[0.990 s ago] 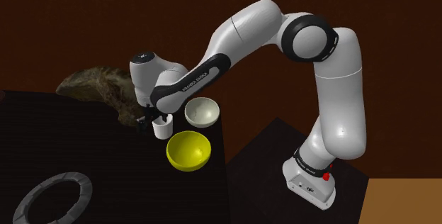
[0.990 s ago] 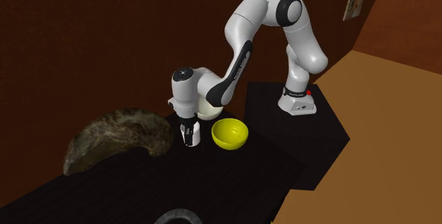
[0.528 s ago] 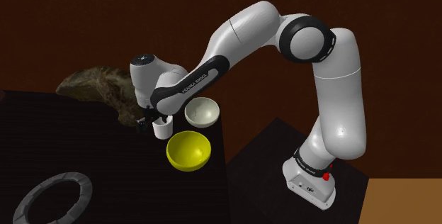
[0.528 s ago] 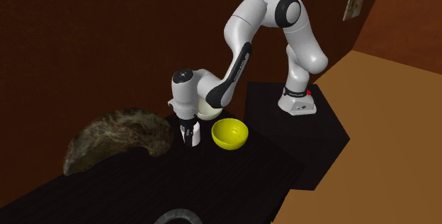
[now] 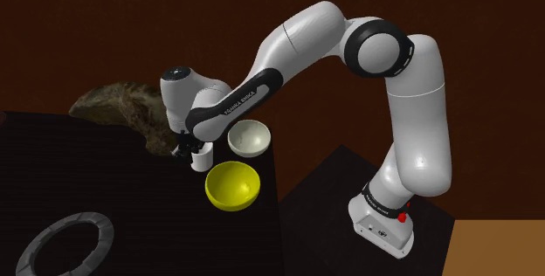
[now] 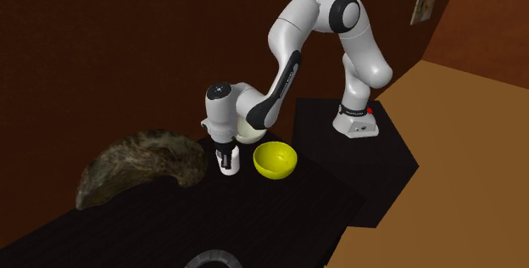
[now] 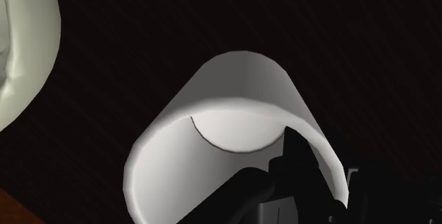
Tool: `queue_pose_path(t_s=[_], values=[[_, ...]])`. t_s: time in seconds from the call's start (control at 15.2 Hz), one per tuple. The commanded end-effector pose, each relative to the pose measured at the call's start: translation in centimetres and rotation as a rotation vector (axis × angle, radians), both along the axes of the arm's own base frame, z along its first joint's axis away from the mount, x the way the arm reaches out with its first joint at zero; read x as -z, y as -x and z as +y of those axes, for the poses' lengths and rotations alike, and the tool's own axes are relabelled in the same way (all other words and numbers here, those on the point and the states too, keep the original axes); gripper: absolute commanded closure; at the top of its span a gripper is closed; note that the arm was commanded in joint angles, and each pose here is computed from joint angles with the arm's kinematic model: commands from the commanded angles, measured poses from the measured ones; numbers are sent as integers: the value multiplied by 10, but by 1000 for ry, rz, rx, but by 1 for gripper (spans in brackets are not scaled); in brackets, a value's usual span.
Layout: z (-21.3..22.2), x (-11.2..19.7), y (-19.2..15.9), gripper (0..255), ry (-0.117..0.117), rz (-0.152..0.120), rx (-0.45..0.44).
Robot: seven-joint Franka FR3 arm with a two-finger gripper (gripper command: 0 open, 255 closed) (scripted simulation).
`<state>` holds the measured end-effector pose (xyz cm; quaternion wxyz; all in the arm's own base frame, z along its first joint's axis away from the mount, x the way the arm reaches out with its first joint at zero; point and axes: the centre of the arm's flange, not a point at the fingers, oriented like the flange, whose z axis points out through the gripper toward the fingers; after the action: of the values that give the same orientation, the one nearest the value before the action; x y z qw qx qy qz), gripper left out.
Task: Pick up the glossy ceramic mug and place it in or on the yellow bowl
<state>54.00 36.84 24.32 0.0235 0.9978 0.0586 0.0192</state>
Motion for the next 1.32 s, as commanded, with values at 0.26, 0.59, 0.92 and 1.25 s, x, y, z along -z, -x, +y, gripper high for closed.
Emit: queue_pose_path(t_s=[0.26, 0.59, 0.92, 1.25], values=[[0, -11, 0, 255, 0, 0, 0], [0, -37, 0, 255, 0, 0, 0], [0, -63, 0, 255, 0, 0, 0], [0, -90, 0, 255, 0, 0, 0]])
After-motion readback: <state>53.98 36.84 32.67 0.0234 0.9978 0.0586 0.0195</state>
